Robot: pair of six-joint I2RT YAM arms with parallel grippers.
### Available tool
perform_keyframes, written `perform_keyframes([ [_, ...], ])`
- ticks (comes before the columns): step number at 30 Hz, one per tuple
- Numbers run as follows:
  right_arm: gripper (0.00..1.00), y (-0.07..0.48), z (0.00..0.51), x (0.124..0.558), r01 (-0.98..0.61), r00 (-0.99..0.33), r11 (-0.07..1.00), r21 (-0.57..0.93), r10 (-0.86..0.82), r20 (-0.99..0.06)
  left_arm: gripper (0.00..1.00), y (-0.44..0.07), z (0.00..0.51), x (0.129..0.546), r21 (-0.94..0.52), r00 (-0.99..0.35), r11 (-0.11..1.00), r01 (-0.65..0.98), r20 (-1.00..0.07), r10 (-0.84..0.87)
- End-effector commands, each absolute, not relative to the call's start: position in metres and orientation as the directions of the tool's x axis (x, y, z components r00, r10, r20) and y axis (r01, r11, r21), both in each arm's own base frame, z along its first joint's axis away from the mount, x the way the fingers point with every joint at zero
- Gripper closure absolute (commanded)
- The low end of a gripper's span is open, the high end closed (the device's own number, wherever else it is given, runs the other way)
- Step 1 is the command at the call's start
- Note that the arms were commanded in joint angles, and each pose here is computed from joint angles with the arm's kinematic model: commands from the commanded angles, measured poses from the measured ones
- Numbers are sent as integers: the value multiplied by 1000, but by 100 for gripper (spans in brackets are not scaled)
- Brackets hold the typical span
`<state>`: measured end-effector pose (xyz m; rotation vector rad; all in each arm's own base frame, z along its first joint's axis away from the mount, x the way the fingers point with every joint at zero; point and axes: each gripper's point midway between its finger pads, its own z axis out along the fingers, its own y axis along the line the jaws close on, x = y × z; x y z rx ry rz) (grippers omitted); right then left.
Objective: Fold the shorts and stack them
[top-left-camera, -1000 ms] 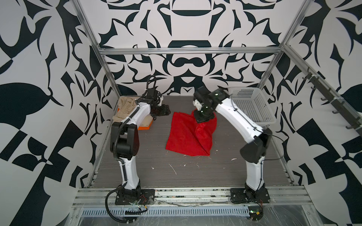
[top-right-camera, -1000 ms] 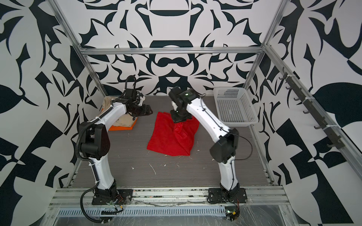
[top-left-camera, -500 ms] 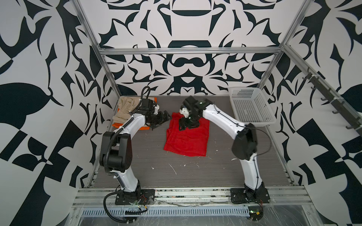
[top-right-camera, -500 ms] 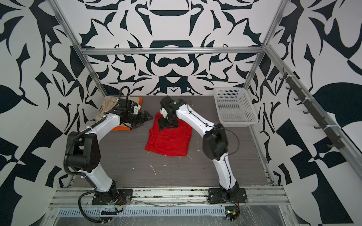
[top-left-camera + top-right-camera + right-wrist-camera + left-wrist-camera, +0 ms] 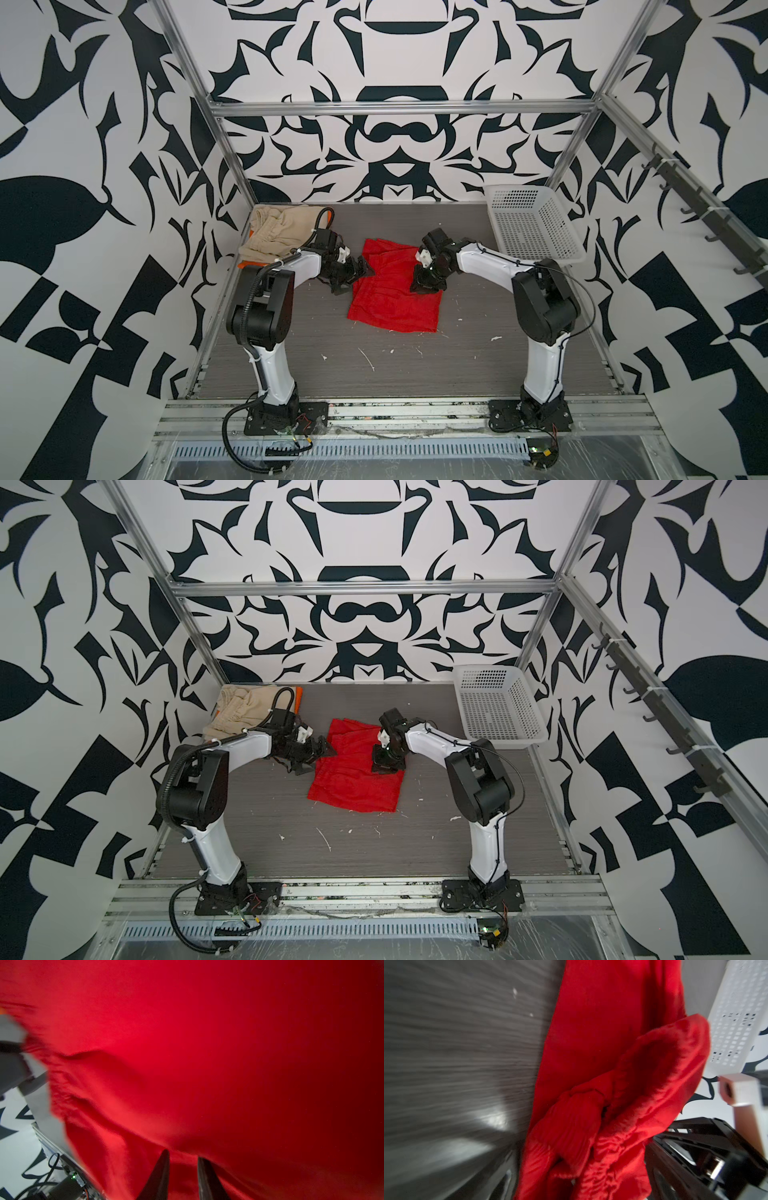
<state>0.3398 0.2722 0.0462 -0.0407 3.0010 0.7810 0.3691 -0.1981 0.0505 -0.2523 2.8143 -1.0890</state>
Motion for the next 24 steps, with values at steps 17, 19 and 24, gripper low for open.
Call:
perform_keyframes([
  [17, 82, 283, 49, 353, -42, -986, 845, 534, 50, -156, 88, -266, 57, 392, -616, -981, 784, 81, -188, -46],
  [19, 74, 282, 72, 358, -73, -975, 838, 542, 56, -217, 99, -252, 70, 395, -529, -974, 838, 131, -228, 8],
  [24, 50, 267, 130, 365, -133, -928, 834, 535, 85, -363, 100, -208, 126, 413, -311, -926, 913, 266, -346, 152],
])
